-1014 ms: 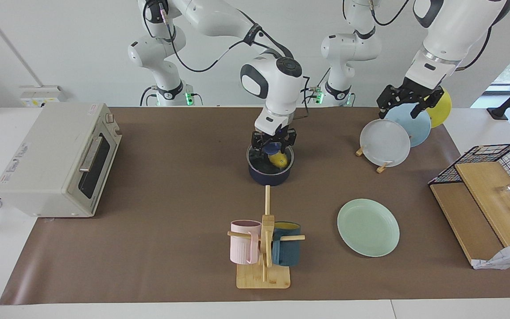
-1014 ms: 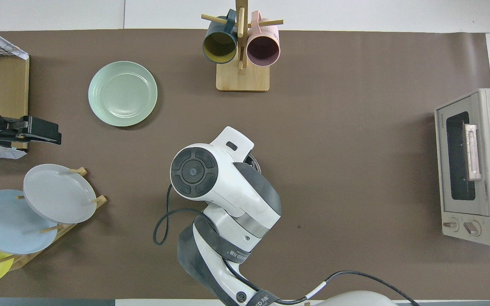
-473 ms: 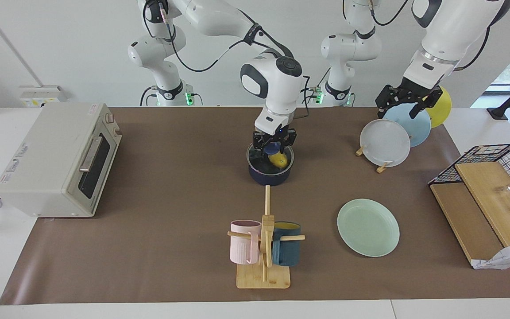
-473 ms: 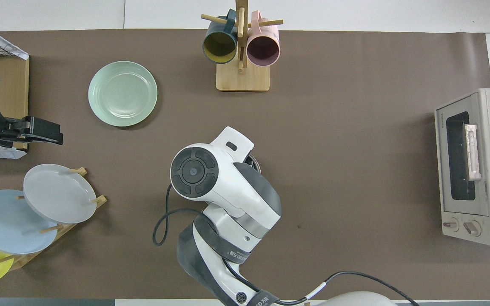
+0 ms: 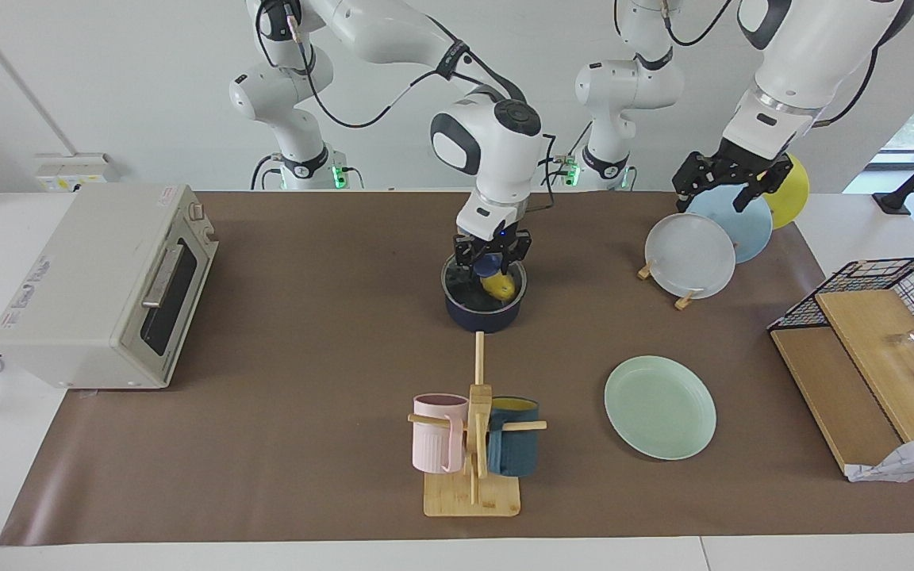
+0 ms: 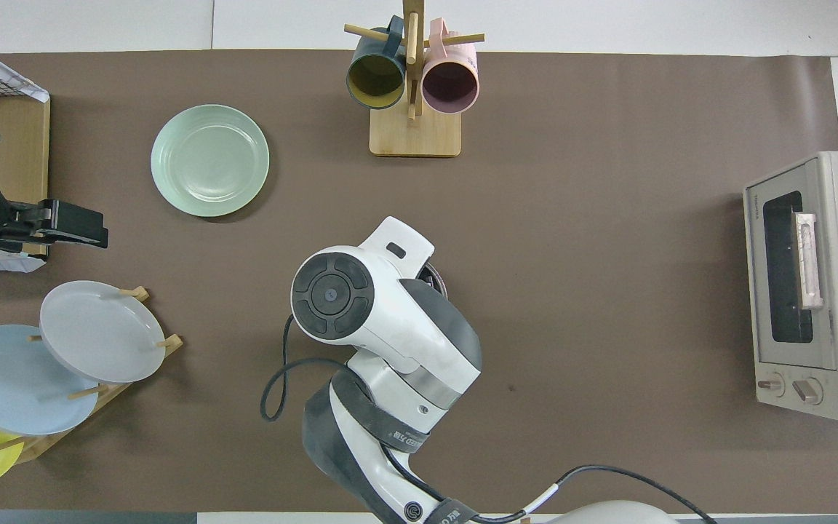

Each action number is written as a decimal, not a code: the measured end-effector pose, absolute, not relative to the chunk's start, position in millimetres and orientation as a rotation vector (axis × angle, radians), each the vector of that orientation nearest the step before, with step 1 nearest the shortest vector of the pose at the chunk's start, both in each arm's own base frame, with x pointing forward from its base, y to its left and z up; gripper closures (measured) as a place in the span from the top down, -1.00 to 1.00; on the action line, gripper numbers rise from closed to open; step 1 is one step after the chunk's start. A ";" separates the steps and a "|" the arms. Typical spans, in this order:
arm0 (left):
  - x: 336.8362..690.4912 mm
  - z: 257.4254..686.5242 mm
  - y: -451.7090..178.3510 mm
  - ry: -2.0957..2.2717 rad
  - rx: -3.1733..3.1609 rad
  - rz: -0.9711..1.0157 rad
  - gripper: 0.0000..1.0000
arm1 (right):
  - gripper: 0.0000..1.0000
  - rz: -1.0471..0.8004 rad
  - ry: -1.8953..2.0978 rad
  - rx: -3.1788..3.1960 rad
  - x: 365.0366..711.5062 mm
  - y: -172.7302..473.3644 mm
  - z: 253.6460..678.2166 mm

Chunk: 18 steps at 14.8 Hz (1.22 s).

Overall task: Transfer potato from pot to plate
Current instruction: 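Lower the right gripper and grasp the blue lid knob, then lift the glass lid off the pot with the right gripper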

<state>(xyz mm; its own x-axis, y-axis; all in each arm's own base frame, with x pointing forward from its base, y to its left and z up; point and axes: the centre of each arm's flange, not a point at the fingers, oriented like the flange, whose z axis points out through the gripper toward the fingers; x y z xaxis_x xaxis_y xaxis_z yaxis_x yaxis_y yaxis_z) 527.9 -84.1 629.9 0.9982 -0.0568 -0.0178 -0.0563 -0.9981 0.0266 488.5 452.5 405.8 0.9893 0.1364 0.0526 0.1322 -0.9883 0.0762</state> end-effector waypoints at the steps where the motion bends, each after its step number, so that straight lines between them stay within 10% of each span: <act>1: 527.9 629.9 -84.2 -0.088 3.114 -0.029 1.00 | 0.33 0.089 0.207 3.061 488.6 452.5 405.9; 18: 526.6 624.3 -85.8 -0.093 3.115 -0.046 1.00 | 0.30 0.112 0.139 3.137 499.7 439.5 443.4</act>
<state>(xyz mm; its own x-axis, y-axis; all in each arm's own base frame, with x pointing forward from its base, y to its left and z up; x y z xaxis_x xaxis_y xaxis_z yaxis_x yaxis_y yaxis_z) 526.6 -85.8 624.3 0.9978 -0.0601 -0.0290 -0.0594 -0.9979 0.0252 499.7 439.5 443.4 0.9935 0.0886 0.0713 0.0886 -0.9961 0.0029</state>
